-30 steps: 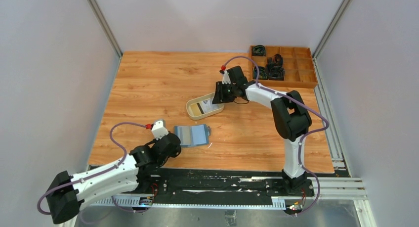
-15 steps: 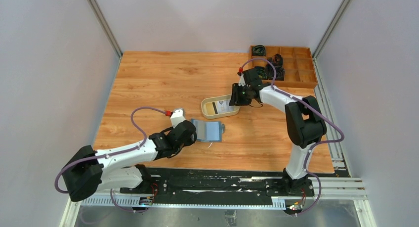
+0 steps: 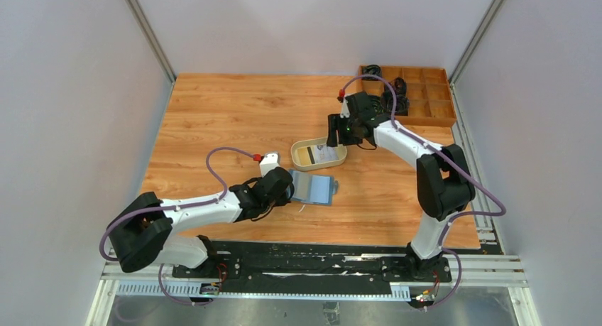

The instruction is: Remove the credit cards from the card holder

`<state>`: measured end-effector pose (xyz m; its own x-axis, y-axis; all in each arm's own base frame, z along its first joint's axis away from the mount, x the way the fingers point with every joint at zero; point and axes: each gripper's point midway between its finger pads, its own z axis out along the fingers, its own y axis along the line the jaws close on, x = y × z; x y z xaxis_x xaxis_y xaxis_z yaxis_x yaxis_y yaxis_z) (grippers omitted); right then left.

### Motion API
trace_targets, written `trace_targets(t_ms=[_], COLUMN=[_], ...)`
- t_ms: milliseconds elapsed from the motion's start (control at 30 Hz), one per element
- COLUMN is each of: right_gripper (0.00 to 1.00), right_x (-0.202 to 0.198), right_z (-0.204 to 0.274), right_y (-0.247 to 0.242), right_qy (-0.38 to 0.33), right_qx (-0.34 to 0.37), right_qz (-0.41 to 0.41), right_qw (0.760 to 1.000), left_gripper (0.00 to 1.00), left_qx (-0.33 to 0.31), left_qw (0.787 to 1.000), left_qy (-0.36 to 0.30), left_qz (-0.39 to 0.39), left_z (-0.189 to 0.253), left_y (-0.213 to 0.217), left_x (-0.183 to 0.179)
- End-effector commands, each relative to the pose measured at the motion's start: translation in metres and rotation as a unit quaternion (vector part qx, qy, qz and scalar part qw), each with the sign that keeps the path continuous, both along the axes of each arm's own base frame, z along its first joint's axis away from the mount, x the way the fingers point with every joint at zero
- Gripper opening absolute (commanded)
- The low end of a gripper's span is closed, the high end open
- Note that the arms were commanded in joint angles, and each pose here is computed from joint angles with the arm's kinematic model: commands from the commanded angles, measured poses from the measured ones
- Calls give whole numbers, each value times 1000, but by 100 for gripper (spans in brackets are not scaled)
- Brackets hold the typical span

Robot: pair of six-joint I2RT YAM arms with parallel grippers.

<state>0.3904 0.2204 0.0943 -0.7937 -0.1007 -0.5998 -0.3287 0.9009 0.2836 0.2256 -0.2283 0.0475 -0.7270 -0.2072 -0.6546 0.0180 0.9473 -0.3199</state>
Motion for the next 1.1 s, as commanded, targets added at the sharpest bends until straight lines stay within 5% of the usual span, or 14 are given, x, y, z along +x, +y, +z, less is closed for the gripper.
trace_targets(t_ms=[0, 200, 267, 333, 1067], right_gripper=[66, 67, 80, 82, 88], right_x=[-3, 0, 2, 3, 19], right_z=[0, -11, -18, -23, -57], right_y=[18, 37, 39, 40, 35], right_qy=[-9, -1, 4, 7, 20], right_qx=[-39, -62, -75, -86, -150], right_qz=[33, 45, 45, 43, 18], right_qw=[999, 997, 996, 995, 988], left_gripper=[0, 0, 0, 0, 0], left_qx=[-4, -3, -4, -5, -10], left_qw=[1000, 1000, 1000, 1000, 1000], left_qy=[-8, -4, -3, -1, 17], left_qz=[-2, 0, -2, -3, -14], left_z=[3, 0, -1, -2, -17], left_y=[-2, 1, 1, 1, -8], left_x=[5, 2, 1, 0, -2])
